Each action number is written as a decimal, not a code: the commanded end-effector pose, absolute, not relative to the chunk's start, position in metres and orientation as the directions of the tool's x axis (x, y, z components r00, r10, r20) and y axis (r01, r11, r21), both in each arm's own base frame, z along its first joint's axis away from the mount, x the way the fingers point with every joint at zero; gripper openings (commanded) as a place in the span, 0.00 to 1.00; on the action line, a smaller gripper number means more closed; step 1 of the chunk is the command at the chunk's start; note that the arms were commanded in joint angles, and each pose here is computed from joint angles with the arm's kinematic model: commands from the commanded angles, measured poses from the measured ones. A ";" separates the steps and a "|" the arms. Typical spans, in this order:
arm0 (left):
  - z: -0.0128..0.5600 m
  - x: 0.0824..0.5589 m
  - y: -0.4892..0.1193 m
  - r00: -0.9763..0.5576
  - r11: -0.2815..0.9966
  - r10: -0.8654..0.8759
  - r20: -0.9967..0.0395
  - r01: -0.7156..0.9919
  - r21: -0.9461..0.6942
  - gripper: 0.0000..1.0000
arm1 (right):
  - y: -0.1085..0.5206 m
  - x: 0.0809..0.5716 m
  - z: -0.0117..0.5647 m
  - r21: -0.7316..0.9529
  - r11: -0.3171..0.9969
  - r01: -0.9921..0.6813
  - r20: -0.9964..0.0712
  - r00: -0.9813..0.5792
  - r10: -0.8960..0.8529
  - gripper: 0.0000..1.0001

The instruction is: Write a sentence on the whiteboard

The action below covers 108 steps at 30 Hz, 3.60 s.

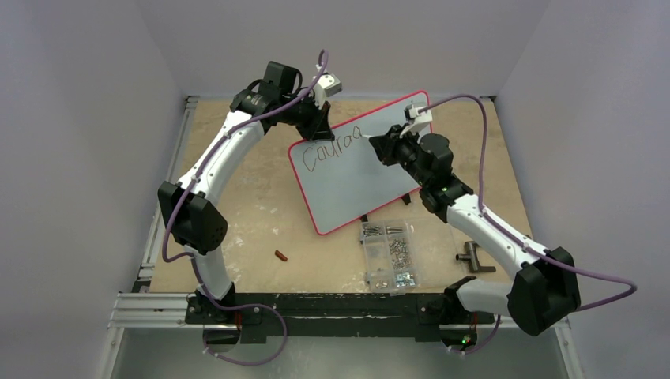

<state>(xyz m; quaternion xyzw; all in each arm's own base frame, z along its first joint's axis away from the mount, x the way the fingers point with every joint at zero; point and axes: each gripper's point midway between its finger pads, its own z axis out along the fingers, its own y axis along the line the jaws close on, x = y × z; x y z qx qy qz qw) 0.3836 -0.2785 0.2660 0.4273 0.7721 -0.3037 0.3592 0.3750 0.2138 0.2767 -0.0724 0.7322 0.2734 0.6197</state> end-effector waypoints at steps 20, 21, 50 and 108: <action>0.234 0.368 -0.274 -0.369 0.414 0.567 -0.736 0.901 -0.132 0.00 | 0.216 0.359 0.256 0.338 0.816 -0.469 -0.933 -0.279 0.226 0.00; 0.233 0.368 -0.274 -0.368 0.412 0.568 -0.736 0.901 -0.132 0.00 | 0.217 0.360 0.257 0.340 0.814 -0.472 -0.933 -0.279 0.228 0.00; 0.233 0.370 -0.273 -0.371 0.422 0.572 -0.732 0.898 -0.126 0.00 | 0.205 0.351 0.348 0.358 0.786 -0.504 -0.925 -0.073 0.374 0.00; 0.232 0.369 -0.276 -0.376 0.411 0.563 -0.736 0.900 -0.146 0.00 | 0.198 0.394 0.308 0.342 0.842 -0.417 -0.939 -0.127 0.319 0.00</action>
